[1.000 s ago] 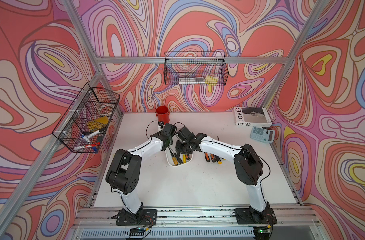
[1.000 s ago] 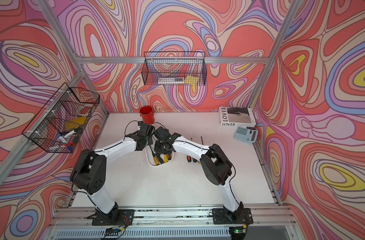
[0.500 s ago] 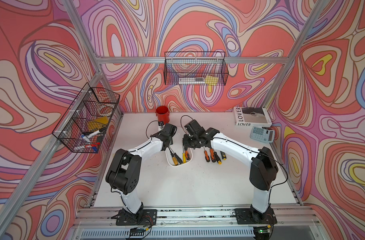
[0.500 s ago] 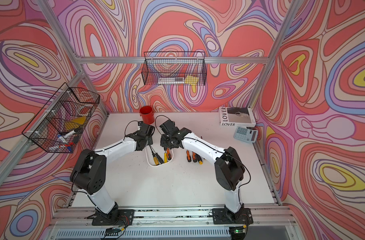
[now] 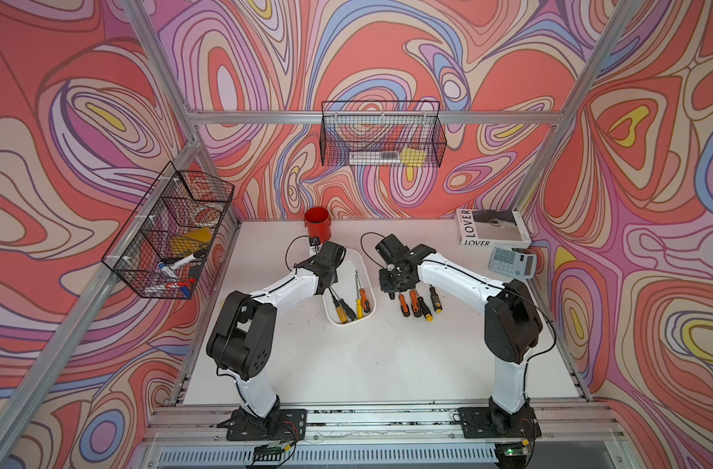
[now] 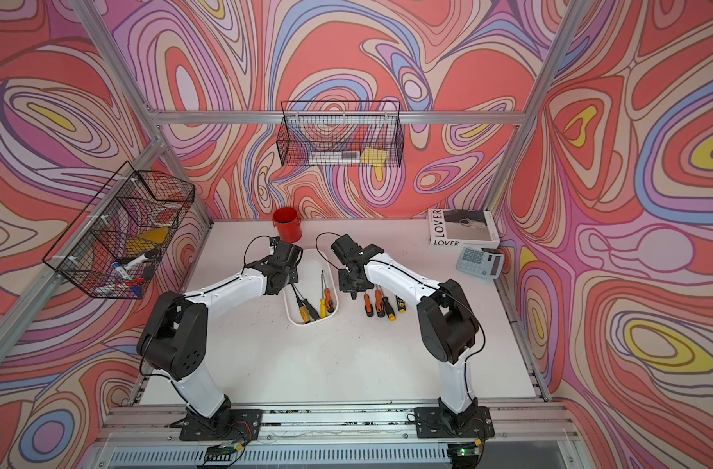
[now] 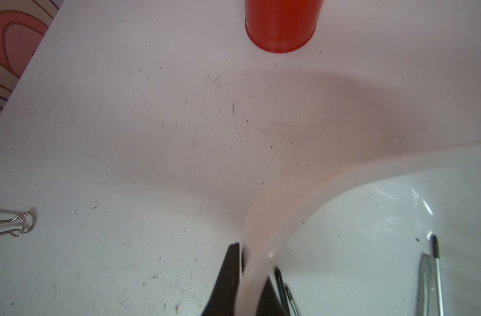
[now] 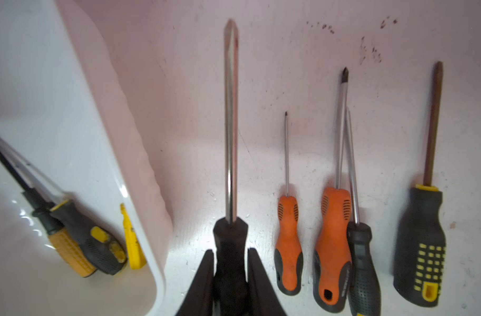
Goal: Take out the screwdriver from the storage box
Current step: Place the screwdriver at the center of the board.
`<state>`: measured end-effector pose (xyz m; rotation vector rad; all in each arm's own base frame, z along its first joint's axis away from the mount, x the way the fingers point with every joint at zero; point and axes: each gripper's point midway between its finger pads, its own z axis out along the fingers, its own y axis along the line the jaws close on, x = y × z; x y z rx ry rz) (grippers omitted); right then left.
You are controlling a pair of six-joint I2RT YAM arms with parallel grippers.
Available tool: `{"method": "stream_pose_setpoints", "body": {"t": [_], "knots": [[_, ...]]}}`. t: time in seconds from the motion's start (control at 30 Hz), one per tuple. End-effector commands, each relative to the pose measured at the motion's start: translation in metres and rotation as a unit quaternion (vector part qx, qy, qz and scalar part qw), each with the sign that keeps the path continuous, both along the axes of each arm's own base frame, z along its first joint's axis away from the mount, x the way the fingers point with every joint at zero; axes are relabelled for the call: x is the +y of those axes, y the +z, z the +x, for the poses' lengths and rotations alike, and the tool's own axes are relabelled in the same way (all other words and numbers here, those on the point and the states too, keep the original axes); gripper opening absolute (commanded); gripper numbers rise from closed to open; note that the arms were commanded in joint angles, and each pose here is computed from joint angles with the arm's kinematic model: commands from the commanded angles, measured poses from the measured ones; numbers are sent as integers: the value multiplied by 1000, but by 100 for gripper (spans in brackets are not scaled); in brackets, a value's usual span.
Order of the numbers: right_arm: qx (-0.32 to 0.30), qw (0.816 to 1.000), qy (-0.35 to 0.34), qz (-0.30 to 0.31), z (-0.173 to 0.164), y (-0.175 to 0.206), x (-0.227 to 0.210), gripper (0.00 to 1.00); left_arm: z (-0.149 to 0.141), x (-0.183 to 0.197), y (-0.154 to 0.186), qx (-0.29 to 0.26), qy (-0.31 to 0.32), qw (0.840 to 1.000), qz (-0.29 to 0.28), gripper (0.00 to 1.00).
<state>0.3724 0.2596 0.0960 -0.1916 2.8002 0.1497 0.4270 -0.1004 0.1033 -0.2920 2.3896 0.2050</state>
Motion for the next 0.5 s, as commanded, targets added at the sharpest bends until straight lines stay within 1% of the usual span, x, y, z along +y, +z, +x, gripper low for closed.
{"method": "stream_pose_setpoints", "body": {"t": [0.0,0.1,0.3,0.47], "knots": [[21,998,33,-42,-8,-16,-10,0,-4,9,13,2,-3,999,39,0],[41,997,38,-60,-12,-32,-15,0,-4,10,16,0,-2,999,45,0],[74,995,33,-57,-19,-60,-13,0,-5,11,16,1,0,999,43,0],[84,993,16,-76,-20,-80,-21,0,-6,12,15,2,0,999,46,0]]}}
